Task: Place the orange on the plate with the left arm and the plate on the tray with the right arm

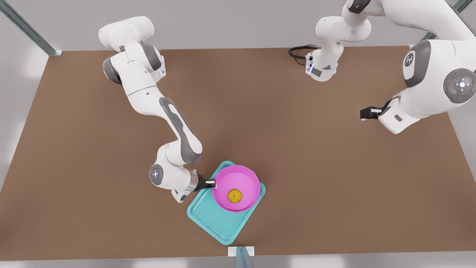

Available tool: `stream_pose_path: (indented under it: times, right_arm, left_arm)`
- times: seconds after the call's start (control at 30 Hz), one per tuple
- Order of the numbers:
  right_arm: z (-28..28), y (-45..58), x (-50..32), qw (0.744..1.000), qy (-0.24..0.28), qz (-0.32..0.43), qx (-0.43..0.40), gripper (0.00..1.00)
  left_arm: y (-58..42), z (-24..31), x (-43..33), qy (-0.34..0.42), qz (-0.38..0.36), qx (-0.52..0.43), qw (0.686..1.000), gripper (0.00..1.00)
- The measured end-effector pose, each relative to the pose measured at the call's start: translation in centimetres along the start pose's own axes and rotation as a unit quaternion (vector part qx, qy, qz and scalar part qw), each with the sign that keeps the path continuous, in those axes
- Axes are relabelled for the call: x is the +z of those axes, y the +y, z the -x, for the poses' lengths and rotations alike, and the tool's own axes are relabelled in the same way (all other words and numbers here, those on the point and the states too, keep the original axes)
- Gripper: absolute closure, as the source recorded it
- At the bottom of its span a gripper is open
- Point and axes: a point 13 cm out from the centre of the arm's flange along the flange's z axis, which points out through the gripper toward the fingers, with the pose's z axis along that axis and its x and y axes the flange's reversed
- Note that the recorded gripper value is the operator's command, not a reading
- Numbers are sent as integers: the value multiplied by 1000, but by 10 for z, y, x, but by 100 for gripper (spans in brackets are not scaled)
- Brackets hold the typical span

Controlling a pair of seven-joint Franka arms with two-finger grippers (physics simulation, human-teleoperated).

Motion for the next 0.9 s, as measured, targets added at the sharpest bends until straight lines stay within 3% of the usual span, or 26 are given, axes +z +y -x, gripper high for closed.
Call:
stream_pose_path:
  times: [0.17, 0.2, 0.4, 0.47, 0.53, 0.6, 0.7, 0.8, 0.9]
  right_arm:
    - [8, -18, 9, 1000, -10, -2, 11, 78]
    - [7, -20, 11, 1000, -9, -3, 12, 0]
    - [10, -11, -10, 1000, -20, -2, 12, 0]
    - [27, -24, -92, 999, -44, -13, 14, 0]
    - [32, -67, -216, 995, -55, -81, -2, 0]
    - [3, -118, -339, 978, -52, -202, -28, 0]
    - [-60, -129, -497, 949, -67, -305, -36, 0]
    - [-129, -142, -550, 938, -33, -345, -22, 0]
    - [-161, -159, -562, 933, 4, -360, -9, 0]
  left_arm:
    - [0, 1, 1, 1, 1, 0, 1000, 0]
    - [0, 1, 1, 1, 1, 0, 1000, 0]
    - [0, 1, 1, 0, 0, -1, 1000, 0]
    - [0, 1, 0, 0, 0, -1, 1000, 0]
    - [0, 0, 1, 1, -1, -1, 1000, 0]
    - [0, -1, 1, 3, -2, -1, 1000, 0]
    - [-1, -1, 1, 5, -2, 0, 1000, 0]
    - [-1, -1, 3, 7, -2, 0, 1000, 0]
    - [-1, -1, 4, 8, -2, 0, 1000, 0]
